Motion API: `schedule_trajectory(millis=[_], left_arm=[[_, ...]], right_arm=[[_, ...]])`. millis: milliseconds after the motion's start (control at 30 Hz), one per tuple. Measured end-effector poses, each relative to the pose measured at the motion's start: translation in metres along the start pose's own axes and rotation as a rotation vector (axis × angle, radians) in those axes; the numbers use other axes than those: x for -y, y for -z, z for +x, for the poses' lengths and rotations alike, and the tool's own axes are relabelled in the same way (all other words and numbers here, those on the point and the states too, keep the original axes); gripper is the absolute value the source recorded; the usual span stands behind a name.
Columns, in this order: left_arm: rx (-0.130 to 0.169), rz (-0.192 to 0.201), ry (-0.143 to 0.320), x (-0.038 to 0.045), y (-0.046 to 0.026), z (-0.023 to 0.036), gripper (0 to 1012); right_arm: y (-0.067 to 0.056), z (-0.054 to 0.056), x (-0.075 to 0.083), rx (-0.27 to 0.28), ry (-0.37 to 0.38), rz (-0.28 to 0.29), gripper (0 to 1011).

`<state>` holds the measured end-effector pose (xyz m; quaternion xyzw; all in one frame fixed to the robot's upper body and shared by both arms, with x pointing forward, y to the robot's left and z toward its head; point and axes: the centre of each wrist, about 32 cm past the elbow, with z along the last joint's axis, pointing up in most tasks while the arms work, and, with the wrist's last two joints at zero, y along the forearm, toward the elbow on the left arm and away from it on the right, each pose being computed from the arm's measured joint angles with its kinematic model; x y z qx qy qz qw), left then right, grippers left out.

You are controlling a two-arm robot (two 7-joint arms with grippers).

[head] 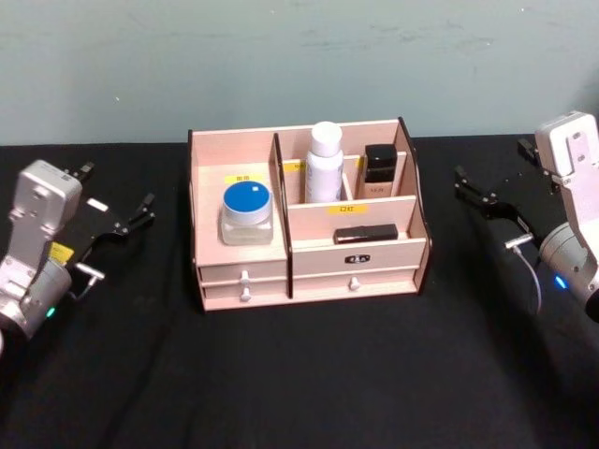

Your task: Pick up the facial cleanser and watermelon frost from the table and place them into the tiered storage box.

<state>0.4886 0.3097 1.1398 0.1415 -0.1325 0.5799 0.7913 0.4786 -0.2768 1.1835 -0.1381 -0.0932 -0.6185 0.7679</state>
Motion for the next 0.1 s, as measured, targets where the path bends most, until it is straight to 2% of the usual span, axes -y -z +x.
schedule_trajectory(millis=[100], left_arm=[[0.0, 0.0, 0.0, 0.0, 0.0, 0.0, 1001]], right_arm=[[0.0, 0.0, 0.0001, 0.0, 0.0, 0.0, 1000]])
